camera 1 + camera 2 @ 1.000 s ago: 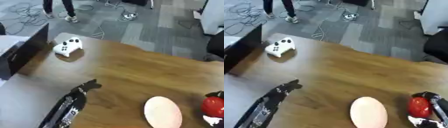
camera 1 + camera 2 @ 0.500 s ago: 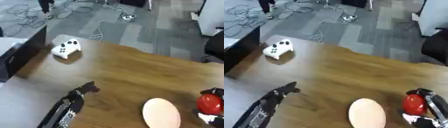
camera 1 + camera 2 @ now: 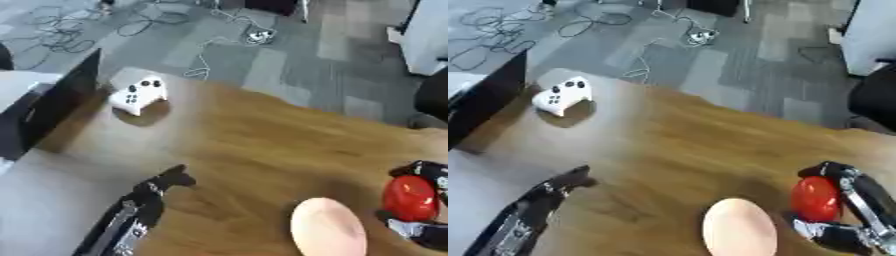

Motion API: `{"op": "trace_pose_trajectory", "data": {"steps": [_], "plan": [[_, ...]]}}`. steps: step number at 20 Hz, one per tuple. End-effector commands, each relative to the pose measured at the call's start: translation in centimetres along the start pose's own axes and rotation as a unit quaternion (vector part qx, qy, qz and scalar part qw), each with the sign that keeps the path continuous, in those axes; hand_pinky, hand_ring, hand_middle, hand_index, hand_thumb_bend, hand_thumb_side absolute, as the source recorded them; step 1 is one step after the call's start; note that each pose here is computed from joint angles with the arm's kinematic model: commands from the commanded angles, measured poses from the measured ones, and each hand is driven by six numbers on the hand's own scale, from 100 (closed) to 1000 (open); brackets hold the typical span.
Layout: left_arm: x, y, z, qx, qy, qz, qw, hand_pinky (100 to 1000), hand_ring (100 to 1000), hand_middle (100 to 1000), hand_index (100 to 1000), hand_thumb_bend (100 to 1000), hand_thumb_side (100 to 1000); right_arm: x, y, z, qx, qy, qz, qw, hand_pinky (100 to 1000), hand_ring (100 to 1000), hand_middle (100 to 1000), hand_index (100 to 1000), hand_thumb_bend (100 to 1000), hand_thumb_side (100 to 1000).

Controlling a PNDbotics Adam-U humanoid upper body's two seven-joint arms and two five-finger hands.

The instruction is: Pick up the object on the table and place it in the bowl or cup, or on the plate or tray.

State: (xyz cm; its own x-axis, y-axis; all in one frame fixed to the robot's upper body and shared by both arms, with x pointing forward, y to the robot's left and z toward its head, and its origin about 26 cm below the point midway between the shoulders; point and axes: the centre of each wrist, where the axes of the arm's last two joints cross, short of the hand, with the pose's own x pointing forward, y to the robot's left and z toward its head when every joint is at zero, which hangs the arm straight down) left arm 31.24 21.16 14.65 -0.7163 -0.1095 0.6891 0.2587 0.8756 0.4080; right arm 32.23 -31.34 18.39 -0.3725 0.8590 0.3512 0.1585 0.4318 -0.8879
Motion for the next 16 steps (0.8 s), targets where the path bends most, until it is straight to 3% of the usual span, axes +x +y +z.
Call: {"op": "trace_pose_trajectory", "data": {"steps": [1, 16], "plan": [[0.4, 0.3, -0.2, 0.003, -0.006, -0.006, 1.000, 994, 1000, 747, 865, 175, 985, 0.3, -1.2, 0.0, -0.003, -0.009, 0.022, 1.000, 427, 142, 198, 453, 454, 191], [0.3, 0.4, -0.2, 0.003, -0.003, -0.004, 1.000, 994, 1000, 746, 865, 179, 987, -0.7, -0.6, 0.0, 0.004, 0.015, 0.024, 1.000, 425, 144, 198, 452, 446, 187]]}}
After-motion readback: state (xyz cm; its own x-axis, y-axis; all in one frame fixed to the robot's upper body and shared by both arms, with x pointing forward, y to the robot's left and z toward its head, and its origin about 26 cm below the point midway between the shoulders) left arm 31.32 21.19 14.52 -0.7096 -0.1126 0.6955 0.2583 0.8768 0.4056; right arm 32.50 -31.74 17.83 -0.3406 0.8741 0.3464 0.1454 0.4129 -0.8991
